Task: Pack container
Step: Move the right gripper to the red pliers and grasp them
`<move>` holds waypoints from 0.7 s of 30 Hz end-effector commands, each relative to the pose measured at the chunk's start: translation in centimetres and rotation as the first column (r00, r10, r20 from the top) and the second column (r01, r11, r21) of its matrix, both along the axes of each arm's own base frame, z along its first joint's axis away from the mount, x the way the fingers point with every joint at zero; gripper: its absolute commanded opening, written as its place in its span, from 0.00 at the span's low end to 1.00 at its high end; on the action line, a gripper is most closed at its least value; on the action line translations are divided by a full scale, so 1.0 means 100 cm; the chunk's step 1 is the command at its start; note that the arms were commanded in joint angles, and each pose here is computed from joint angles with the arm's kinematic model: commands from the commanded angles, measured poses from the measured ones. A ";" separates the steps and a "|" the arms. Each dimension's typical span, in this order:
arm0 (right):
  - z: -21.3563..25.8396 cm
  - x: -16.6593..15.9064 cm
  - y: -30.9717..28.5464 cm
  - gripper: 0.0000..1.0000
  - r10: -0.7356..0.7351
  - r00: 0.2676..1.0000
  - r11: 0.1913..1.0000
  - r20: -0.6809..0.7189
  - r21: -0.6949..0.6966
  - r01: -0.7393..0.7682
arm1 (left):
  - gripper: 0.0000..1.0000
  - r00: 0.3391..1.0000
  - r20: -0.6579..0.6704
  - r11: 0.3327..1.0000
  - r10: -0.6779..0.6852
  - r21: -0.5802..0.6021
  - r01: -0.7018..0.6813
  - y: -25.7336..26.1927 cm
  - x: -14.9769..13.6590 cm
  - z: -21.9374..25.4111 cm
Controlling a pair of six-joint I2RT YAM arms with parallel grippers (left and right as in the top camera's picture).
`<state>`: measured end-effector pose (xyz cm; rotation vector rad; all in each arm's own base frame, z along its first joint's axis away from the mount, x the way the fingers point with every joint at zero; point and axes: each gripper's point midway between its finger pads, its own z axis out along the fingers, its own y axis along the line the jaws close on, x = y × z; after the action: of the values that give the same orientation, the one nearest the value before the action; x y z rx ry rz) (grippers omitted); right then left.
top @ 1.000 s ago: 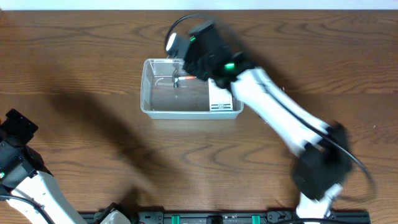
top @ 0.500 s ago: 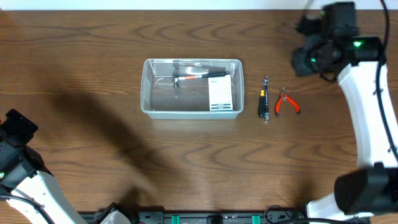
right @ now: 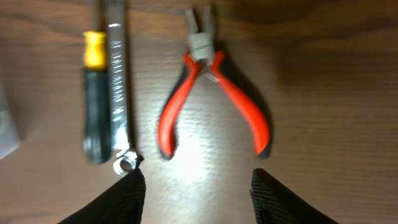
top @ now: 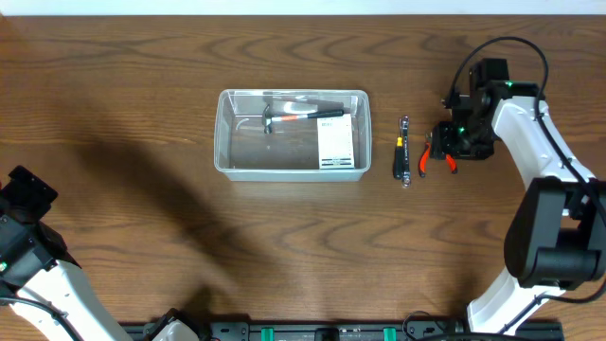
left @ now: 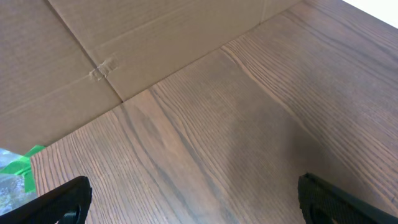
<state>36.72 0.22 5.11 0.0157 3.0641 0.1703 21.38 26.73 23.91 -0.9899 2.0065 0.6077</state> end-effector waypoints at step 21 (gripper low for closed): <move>-0.073 -0.014 -0.018 0.24 0.037 0.985 0.999 -0.167 -0.030 -0.043 | 0.98 1.000 0.015 1.000 0.015 0.025 -0.016 0.004 -0.001 0.013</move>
<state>36.29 -2.37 -0.43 -0.0021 3.1808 0.0997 21.38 26.73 23.92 -0.9898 2.0061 0.6078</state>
